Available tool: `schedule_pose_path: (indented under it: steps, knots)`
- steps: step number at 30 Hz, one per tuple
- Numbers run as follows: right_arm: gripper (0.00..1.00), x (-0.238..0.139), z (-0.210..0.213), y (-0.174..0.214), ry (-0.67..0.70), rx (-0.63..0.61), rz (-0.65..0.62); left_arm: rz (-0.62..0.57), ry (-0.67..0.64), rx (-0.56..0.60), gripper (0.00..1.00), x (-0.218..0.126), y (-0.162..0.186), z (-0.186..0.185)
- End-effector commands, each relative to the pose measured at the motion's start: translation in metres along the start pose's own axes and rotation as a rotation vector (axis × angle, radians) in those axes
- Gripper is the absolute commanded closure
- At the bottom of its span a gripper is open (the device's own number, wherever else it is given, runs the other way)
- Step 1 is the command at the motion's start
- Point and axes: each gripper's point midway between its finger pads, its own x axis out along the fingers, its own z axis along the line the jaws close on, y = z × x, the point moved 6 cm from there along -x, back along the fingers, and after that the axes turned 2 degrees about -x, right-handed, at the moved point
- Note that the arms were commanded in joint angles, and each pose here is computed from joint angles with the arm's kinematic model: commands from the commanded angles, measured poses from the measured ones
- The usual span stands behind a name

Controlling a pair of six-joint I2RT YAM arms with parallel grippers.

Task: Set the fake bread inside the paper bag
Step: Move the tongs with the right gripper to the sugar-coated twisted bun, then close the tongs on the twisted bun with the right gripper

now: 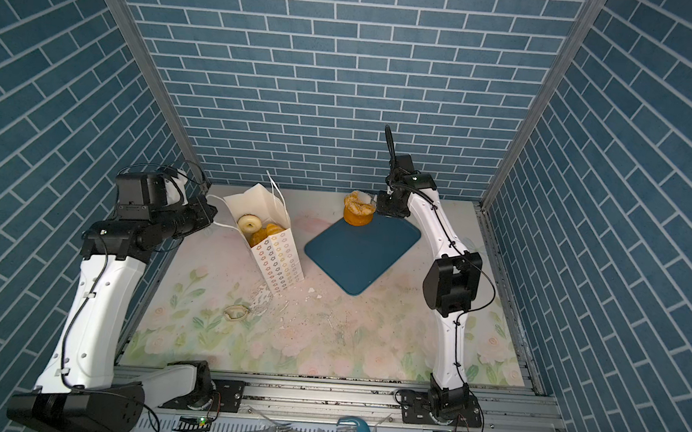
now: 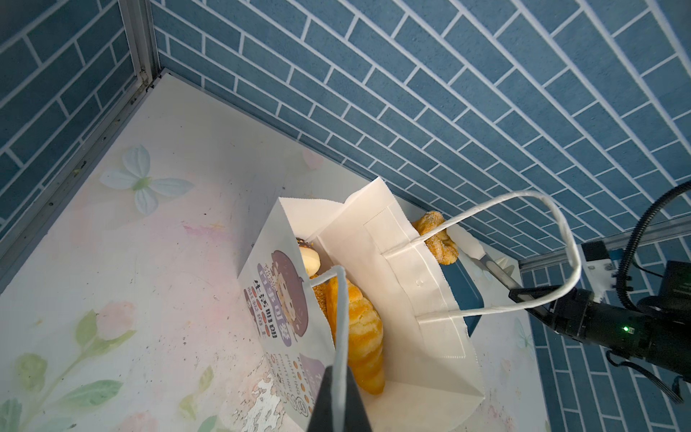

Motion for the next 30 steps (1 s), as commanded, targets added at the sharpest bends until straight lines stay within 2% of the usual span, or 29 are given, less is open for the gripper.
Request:
schedule_pose_path:
  steps: [1,10,17,23,30]
  knots:
    - [0.59,0.007,0.001,-0.002,-0.038,0.038,-0.008,0.021,-0.019,0.005,1.0,0.001,0.003,0.0]
    - [0.69,0.016,0.004,0.007,-0.092,0.064,0.014,0.023,-0.02,0.012,1.0,0.005,0.002,-0.003]
    - [0.78,-0.003,0.006,0.01,-0.107,0.067,-0.017,0.022,-0.012,0.016,1.0,0.005,0.003,-0.003]
    - [0.82,-0.049,0.011,0.012,-0.122,0.02,-0.104,0.013,0.005,0.013,1.0,0.004,0.004,-0.004]
    - [0.84,-0.119,0.021,0.02,-0.165,-0.07,-0.237,0.004,0.048,0.0,1.0,0.002,0.004,-0.009]
